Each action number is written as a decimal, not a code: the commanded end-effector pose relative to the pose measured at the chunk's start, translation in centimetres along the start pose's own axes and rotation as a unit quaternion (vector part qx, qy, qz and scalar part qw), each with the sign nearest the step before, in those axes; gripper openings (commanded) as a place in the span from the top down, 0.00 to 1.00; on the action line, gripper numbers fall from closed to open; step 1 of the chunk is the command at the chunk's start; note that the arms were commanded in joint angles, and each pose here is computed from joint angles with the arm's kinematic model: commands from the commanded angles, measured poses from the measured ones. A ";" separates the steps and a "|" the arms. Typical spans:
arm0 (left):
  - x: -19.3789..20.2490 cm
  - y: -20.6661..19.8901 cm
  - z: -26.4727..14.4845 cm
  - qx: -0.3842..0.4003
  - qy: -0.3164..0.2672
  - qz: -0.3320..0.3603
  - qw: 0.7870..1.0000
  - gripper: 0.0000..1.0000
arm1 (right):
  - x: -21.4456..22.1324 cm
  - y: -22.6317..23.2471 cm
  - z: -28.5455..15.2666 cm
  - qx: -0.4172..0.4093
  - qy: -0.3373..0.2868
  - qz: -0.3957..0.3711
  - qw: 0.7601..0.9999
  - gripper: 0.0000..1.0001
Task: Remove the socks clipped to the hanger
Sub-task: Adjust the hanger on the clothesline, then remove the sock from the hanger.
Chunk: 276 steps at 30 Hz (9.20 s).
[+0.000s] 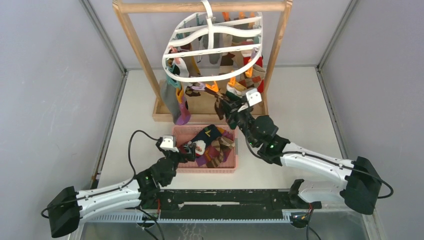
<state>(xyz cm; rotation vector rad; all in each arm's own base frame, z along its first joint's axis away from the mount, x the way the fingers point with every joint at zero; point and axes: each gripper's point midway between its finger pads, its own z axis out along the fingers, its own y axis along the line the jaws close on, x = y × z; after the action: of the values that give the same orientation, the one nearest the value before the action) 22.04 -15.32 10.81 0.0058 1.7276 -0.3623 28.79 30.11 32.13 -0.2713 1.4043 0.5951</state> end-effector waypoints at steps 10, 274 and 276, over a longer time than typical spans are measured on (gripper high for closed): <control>-1.5 -1.5 0.4 0.014 -0.014 -0.021 1.000 0.00 | -4.5 -9.4 -1.2 0.073 -0.044 0.072 0.994 0.97; -10.5 -14.3 1.9 0.165 -0.096 0.083 0.978 1.00 | 4.8 4.9 -7.9 -0.146 0.103 0.018 0.984 0.89; -10.7 -15.0 2.3 0.164 -0.095 0.087 0.978 1.00 | 4.6 4.0 -7.9 -0.137 0.103 0.021 0.985 0.86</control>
<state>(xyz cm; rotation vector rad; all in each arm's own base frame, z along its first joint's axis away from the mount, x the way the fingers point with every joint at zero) 22.20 -26.67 20.00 0.4066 1.5264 -0.4888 18.81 32.15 25.17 -0.6157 1.5527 0.8515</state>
